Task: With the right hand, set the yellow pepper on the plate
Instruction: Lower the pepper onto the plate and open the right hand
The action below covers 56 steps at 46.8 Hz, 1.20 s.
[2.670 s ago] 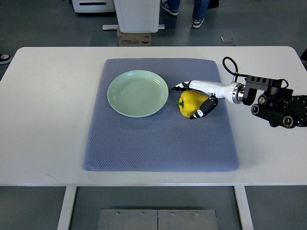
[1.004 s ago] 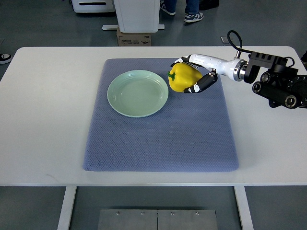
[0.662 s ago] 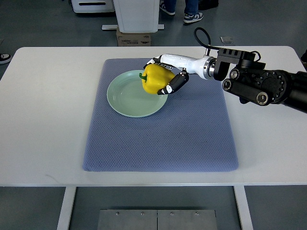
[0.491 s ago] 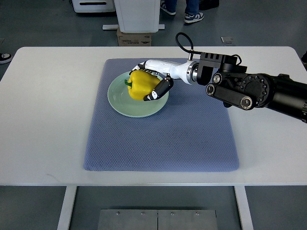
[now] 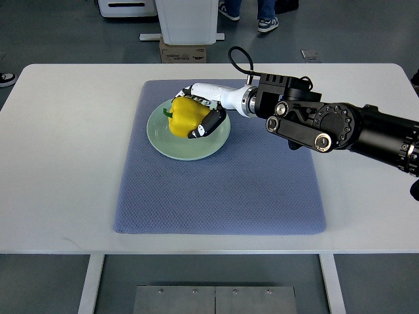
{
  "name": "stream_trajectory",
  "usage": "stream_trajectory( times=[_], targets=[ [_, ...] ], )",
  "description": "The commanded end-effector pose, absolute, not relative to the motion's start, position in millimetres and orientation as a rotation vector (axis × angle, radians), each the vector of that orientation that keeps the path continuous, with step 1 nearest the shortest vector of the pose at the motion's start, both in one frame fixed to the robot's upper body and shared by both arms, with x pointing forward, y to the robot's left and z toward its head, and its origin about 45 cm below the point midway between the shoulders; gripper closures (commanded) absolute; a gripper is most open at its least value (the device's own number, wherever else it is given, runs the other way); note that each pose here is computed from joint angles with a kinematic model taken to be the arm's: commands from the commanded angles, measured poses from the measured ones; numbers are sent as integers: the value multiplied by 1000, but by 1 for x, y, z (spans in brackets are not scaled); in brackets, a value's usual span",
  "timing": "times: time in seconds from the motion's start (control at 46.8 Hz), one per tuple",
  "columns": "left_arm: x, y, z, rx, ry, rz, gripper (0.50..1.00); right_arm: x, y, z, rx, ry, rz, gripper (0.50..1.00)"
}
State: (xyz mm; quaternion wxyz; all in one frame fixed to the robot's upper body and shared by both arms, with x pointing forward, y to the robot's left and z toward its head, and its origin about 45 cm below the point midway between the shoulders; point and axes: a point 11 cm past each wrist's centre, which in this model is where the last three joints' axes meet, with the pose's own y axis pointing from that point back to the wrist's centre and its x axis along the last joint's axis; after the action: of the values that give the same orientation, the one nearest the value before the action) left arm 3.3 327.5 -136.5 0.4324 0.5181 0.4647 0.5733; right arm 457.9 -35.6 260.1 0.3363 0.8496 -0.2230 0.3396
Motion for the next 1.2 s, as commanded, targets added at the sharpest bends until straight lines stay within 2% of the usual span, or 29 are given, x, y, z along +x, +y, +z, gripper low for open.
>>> stream_trajectory(
  times=[0.0,0.918,0.94,0.983,1.175],
  targets=[
    [4,328,-136,1291,1158,1429,500,454,-34,255,2214,-570,864,1000],
    [4,328,-136,1291,1158,1429,500,446,-42,227,2203,-648,676,1000],
    [3,328,-136,1292,1159,1429,500,447,-42,227,2204,-650,677,978],
    [4,328,-136,1292,1157,1428,500,446,-42,227,2206,-650,675,900],
    [3,328,-136,1292,1159,1429,500,446,-42,227,2210,-650,676,720]
  ],
)
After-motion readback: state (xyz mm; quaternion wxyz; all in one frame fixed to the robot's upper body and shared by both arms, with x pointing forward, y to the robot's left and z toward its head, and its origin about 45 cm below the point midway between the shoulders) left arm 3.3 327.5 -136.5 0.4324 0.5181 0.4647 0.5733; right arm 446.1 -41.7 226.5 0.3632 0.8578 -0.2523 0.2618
